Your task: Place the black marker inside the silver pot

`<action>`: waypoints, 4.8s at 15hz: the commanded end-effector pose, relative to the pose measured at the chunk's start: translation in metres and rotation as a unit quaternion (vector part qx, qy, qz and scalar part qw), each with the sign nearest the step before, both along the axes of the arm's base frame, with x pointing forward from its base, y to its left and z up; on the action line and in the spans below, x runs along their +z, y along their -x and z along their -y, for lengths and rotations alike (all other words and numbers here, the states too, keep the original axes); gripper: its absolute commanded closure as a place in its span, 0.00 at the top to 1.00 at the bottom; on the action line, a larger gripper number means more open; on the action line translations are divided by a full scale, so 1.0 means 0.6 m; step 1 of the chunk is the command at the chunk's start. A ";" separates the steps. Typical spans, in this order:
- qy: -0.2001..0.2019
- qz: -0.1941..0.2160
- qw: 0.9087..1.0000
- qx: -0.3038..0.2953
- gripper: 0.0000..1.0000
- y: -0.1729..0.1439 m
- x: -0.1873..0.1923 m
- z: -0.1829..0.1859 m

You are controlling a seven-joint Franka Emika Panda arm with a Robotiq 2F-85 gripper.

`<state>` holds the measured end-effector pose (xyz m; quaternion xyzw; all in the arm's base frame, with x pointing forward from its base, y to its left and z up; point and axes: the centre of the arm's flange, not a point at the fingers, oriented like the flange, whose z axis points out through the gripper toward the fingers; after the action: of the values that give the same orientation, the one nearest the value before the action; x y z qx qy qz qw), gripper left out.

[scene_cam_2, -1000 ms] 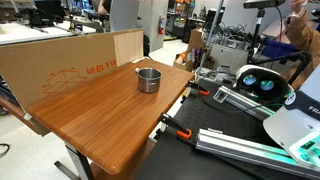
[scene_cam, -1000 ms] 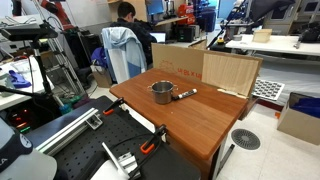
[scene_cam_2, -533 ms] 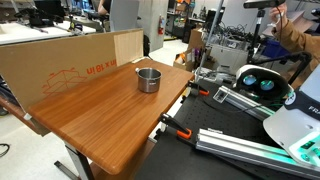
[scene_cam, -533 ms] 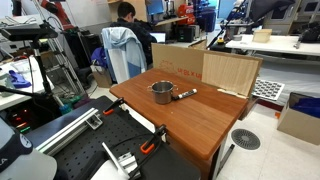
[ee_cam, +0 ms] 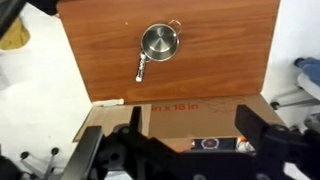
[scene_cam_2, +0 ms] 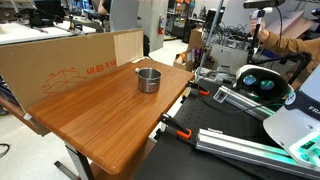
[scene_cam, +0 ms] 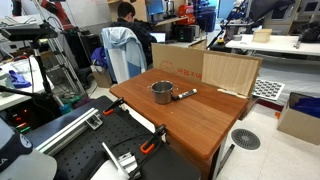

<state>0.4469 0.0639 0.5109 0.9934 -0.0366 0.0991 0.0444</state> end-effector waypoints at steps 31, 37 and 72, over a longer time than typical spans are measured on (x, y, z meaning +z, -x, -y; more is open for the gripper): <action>-0.054 -0.058 0.984 -0.158 1.00 -0.196 -0.482 0.252; -0.052 -0.070 0.982 -0.168 1.00 -0.212 -0.526 0.254; -0.035 -0.019 0.986 -0.164 0.05 -0.266 -0.479 0.235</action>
<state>0.6149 -0.0776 0.1979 0.9776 -0.2044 0.0467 0.0196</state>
